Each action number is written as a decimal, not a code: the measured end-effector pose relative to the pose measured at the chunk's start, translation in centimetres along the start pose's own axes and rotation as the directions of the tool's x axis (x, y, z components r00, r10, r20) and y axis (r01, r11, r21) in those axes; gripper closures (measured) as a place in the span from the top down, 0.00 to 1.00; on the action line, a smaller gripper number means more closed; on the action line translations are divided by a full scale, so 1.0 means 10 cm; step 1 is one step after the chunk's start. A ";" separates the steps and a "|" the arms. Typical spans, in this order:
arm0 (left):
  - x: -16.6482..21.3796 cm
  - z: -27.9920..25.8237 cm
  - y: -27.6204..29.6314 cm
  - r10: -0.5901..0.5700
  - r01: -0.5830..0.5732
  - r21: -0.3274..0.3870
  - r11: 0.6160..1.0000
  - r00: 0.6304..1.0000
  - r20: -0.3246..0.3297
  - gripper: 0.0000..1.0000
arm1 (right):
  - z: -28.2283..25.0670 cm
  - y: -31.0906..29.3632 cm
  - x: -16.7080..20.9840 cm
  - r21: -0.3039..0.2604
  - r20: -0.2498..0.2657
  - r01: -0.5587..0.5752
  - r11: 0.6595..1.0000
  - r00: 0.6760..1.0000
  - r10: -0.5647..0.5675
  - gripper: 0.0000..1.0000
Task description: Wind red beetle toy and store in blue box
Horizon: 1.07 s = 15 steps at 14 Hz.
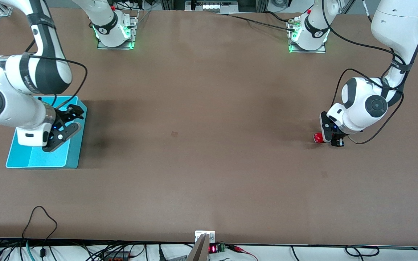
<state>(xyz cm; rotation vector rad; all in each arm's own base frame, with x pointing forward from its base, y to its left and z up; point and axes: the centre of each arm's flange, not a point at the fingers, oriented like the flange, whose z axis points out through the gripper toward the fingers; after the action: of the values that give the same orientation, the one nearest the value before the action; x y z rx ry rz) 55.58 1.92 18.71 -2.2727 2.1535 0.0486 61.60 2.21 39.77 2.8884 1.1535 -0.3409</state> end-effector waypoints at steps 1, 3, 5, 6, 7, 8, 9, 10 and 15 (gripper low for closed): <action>0.00 0.00 0.00 0.012 -0.012 -0.001 1.000 1.000 0.000 0.44 | 0.05 0.04 -0.12 0.009 -0.004 0.021 1.000 1.000 -0.021 1.00; 0.00 0.00 0.00 0.025 -0.025 -0.002 1.000 1.000 0.000 0.44 | 0.15 0.03 -0.26 0.019 -0.016 0.082 0.996 0.997 -0.081 1.00; 0.01 0.00 0.00 0.029 -0.029 -0.003 1.000 1.000 0.000 0.44 | 0.29 0.00 -0.30 0.015 -0.033 0.122 0.992 0.992 -0.122 1.00; 0.01 0.00 0.00 0.031 -0.031 -0.003 1.000 1.000 0.000 0.44 | 0.37 -0.02 -0.30 0.015 -0.035 0.136 0.991 0.990 -0.135 1.00; 0.01 0.00 0.00 0.031 -0.031 -0.004 1.000 1.000 0.000 0.44 | 0.45 -0.05 -0.30 0.018 -0.033 0.146 0.989 0.989 -0.146 1.00; 0.01 0.00 0.00 0.032 -0.032 -0.004 0.999 1.000 0.000 0.44 | 0.50 -0.07 -0.29 0.021 -0.030 0.152 0.988 0.988 -0.151 1.00; 0.00 0.00 0.00 0.031 -0.031 -0.004 1.000 1.000 0.000 0.44 | 0.52 -0.09 -0.28 0.020 -0.031 0.156 0.987 0.987 -0.156 1.00; -0.01 0.00 0.00 0.029 -0.029 -0.005 1.000 1.000 0.000 0.44 | 0.52 -0.12 -0.25 0.017 -0.034 0.163 0.987 0.986 -0.162 1.00; -0.44 0.02 0.01 0.004 -0.004 -0.014 1.000 1.000 -0.002 0.44 | 0.59 -0.26 -0.18 -0.005 -0.059 0.192 0.981 0.980 -0.192 1.00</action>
<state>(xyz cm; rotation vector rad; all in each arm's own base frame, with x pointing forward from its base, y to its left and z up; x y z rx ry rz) 55.23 6.29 18.64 -2.2766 2.1652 0.0613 57.41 2.30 34.53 2.8113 1.4461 -0.2598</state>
